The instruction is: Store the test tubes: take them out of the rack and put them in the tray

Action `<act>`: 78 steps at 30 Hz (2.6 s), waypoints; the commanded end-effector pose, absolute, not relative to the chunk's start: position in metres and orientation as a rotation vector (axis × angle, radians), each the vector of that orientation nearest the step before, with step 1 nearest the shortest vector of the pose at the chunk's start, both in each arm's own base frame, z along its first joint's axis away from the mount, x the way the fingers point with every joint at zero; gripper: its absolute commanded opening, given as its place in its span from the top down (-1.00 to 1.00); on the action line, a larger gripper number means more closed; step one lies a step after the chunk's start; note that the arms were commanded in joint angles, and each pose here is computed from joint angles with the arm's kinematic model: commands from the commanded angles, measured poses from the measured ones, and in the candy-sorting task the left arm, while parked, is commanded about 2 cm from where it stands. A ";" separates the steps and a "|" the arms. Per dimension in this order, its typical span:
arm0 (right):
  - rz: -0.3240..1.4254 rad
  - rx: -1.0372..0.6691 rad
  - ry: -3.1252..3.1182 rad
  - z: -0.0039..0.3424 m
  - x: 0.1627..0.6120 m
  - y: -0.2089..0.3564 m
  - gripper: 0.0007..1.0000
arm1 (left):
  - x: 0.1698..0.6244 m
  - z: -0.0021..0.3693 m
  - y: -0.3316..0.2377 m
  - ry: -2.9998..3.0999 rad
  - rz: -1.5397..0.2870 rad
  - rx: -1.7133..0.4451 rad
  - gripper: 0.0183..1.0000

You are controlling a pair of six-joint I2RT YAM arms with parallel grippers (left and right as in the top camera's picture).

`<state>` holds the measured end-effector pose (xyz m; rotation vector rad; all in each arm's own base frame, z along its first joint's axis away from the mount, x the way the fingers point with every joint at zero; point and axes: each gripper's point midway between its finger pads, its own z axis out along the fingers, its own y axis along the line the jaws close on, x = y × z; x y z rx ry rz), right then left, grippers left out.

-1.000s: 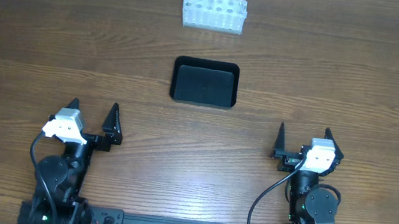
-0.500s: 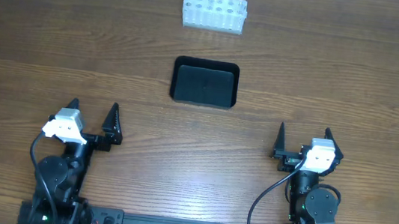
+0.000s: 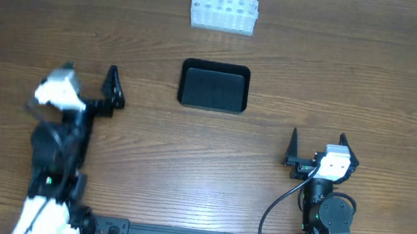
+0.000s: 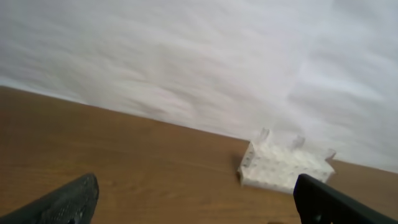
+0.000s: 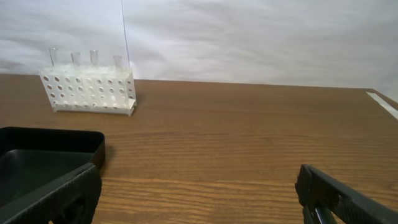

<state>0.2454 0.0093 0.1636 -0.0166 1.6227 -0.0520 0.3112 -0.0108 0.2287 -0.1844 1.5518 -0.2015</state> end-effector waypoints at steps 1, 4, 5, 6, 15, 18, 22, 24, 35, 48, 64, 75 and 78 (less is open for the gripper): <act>-0.050 -0.015 1.623 0.162 0.245 0.010 -0.99 | 0.390 0.257 -0.027 1.631 -0.202 -0.154 -1.00; -0.050 -0.016 1.623 0.162 0.245 0.010 -0.99 | 0.442 0.252 -0.045 1.711 -0.212 -0.131 -1.00; -0.050 -0.016 1.623 0.162 0.245 0.010 -0.98 | 0.461 0.247 -0.055 1.739 -0.219 -0.119 -1.00; -0.050 -0.016 1.623 0.162 0.245 0.010 -0.99 | 0.476 0.244 -0.063 1.757 -0.226 -0.107 -0.99; -0.050 -0.016 1.623 0.162 0.245 0.010 -0.98 | 0.567 0.202 -0.126 1.963 -0.181 -0.060 -1.00; -0.050 -0.016 1.623 0.162 0.245 0.010 -0.98 | 0.580 0.195 -0.143 1.977 -0.176 -0.030 -1.00; -0.050 -0.016 1.623 0.162 0.245 0.010 -0.99 | 0.587 0.184 -0.155 1.986 -0.179 -0.016 -1.00; -0.050 -0.015 1.623 0.162 0.245 0.010 -0.98 | 0.592 0.176 -0.161 1.994 -0.181 -0.008 -1.00; -0.050 -0.016 1.623 0.162 0.245 0.010 -0.98 | 0.622 0.141 -0.184 2.015 -0.184 0.017 -1.00; -0.050 -0.016 1.623 0.162 0.245 0.010 -0.99 | 0.632 0.119 -0.191 2.017 -0.066 0.012 -0.91; -0.050 -0.016 1.623 0.162 0.245 0.010 -0.99 | 0.630 0.120 -0.195 2.009 -0.038 0.003 -0.21; -0.050 -0.016 1.623 0.162 0.245 0.010 -0.98 | 0.628 0.120 -0.198 2.007 -0.026 0.001 0.14; -0.050 -0.016 1.623 0.162 0.245 0.010 -0.99 | 0.628 0.120 -0.198 2.007 -0.026 0.001 0.29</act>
